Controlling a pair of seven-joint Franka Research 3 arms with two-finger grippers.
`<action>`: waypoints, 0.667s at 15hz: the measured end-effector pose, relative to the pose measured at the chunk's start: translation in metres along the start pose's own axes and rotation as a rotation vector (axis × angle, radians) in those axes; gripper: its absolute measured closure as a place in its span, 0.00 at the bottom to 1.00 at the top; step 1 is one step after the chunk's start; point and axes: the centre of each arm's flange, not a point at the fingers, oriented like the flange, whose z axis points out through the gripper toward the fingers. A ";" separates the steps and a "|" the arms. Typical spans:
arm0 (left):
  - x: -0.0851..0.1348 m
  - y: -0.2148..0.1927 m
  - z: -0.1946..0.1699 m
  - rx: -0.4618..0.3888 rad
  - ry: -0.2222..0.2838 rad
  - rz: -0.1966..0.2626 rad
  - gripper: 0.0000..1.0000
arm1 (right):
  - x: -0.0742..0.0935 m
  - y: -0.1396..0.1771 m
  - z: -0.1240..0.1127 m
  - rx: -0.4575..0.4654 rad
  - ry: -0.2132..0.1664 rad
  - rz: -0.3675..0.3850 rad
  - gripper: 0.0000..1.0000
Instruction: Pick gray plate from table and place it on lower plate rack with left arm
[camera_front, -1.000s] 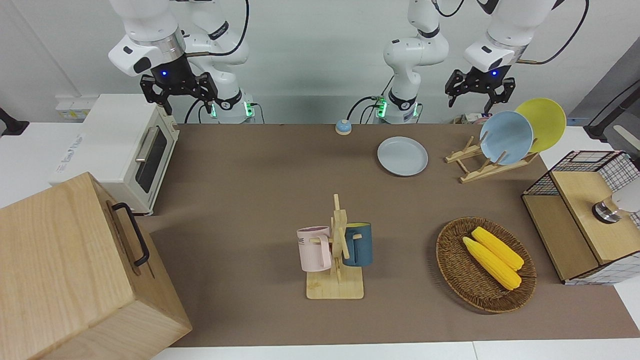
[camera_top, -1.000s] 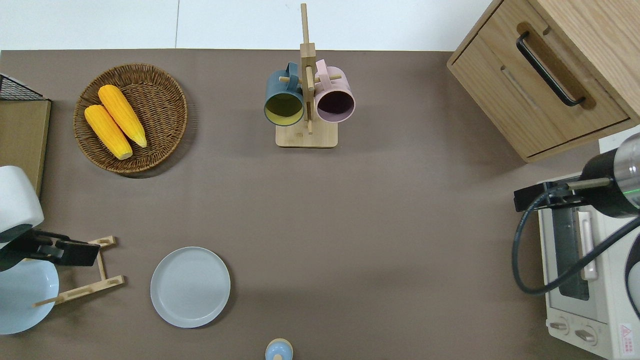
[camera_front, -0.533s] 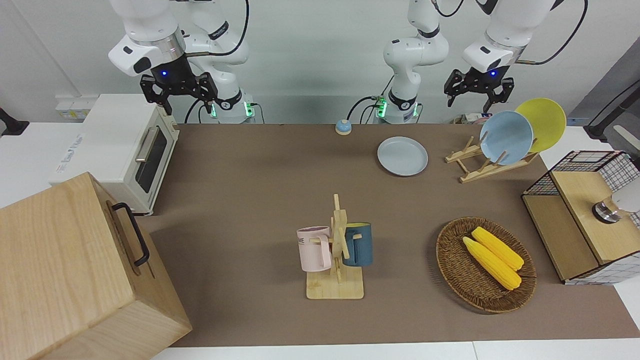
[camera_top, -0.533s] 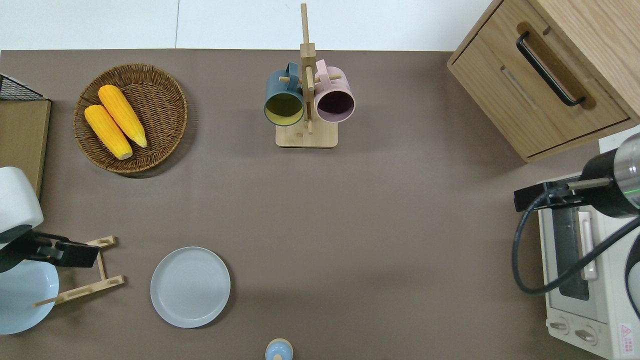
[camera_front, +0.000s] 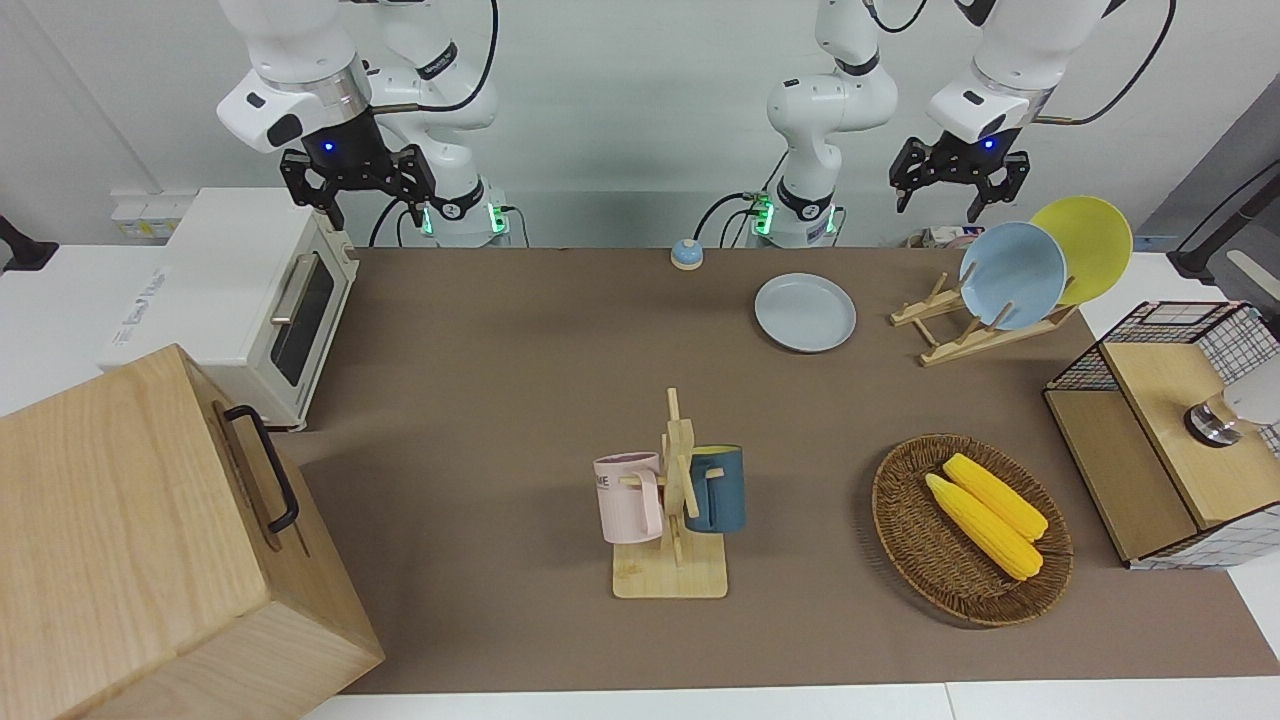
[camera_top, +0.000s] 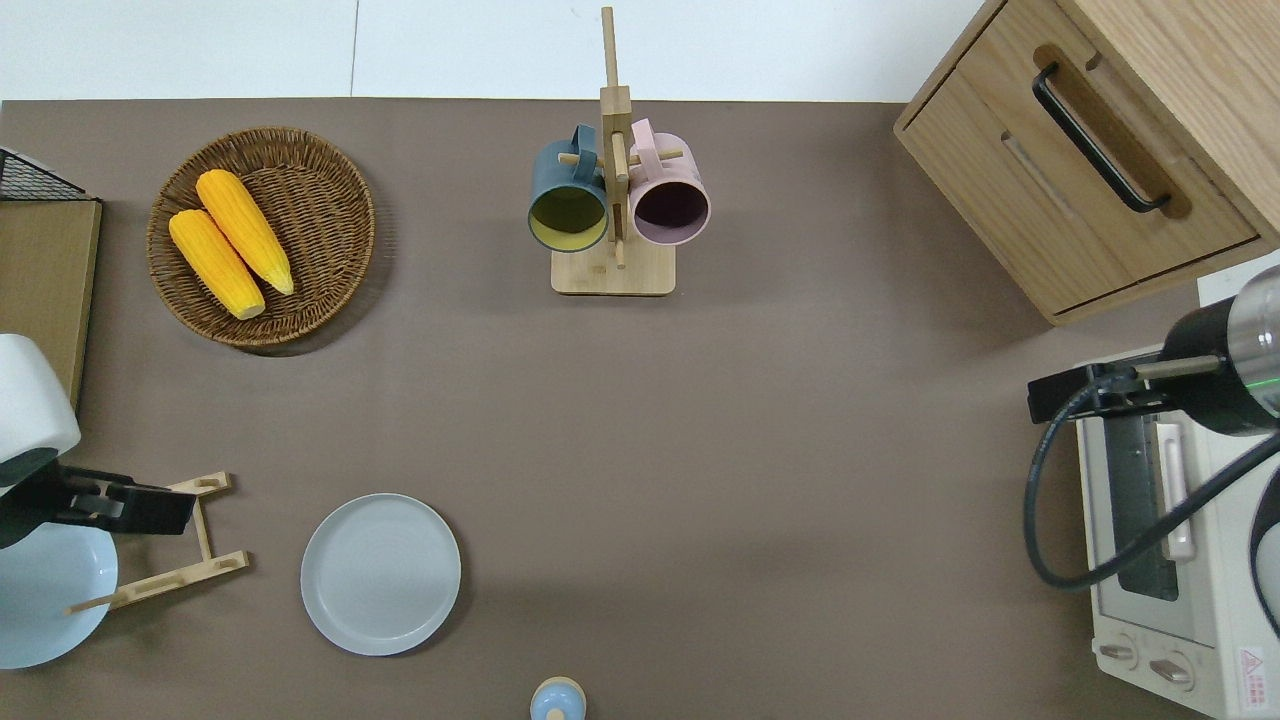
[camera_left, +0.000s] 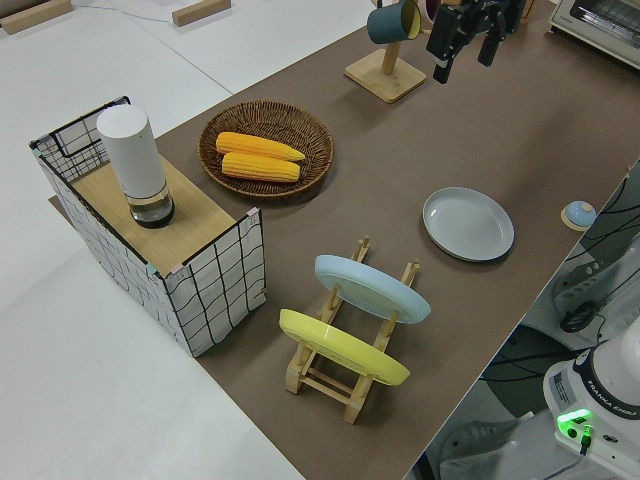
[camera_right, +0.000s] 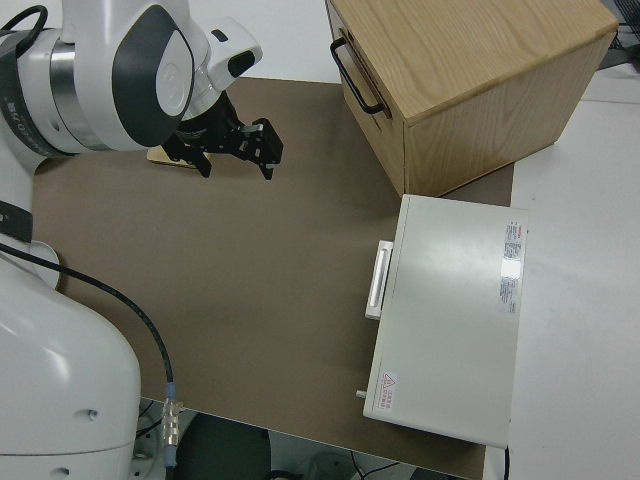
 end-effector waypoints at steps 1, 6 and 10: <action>0.000 -0.001 0.005 -0.003 -0.011 -0.007 0.00 | 0.000 0.000 0.000 0.000 0.000 0.000 0.01; -0.001 -0.002 0.045 -0.010 -0.051 -0.031 0.00 | 0.000 0.000 0.000 0.000 0.000 0.000 0.01; -0.011 0.001 0.084 -0.005 -0.056 -0.035 0.00 | 0.000 0.000 0.000 0.000 0.000 0.000 0.01</action>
